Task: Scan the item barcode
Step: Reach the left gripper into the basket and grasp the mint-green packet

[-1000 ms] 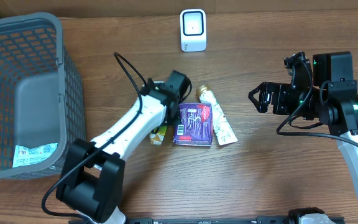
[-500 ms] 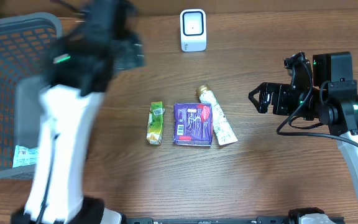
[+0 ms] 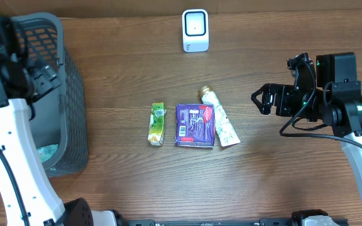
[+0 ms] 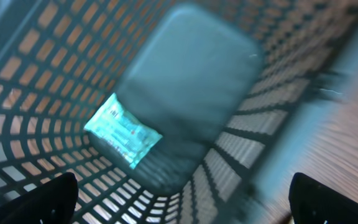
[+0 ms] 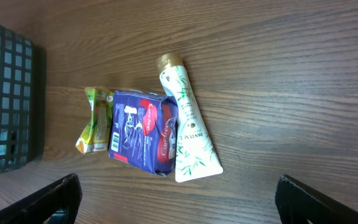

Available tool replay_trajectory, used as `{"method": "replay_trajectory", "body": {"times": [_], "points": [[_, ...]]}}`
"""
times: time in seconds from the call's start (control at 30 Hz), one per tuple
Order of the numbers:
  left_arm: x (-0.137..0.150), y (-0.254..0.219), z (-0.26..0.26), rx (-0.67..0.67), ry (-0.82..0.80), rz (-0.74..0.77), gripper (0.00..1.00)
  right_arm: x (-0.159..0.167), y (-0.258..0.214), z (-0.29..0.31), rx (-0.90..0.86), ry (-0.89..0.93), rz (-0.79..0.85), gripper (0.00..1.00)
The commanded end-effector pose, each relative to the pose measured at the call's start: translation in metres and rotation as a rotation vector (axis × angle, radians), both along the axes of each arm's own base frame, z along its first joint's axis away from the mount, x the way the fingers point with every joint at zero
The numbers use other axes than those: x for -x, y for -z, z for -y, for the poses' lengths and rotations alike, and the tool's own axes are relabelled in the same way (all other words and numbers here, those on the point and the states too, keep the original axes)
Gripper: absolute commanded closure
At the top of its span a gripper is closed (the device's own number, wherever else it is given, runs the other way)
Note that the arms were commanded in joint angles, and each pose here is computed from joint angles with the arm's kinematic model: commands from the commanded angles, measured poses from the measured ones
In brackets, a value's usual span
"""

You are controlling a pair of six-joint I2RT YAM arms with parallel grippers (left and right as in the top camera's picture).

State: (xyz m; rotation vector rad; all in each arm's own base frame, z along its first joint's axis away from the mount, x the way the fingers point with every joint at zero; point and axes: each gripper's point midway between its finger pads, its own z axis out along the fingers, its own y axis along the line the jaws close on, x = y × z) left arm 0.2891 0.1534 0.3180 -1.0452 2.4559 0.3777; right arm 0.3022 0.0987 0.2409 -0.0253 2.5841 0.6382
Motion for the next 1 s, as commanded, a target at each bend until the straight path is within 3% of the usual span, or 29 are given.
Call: {"method": "replay_trajectory", "body": {"times": [0.0,0.4,0.97], "points": [[0.009,0.032,-0.014,0.07,-0.037,-0.062,0.0,-0.002,-0.007,-0.002,-0.006,-0.008,0.019,0.0],[0.04,0.142,-0.065,0.227,-0.247,-0.116,0.0,-0.002,-0.007,-0.002,-0.005,-0.008,0.018,0.0],[0.072,0.25,-0.08,0.219,-0.356,-0.136,0.0,-0.002,-0.006,-0.002,-0.005,-0.007,0.016,0.0]]}}
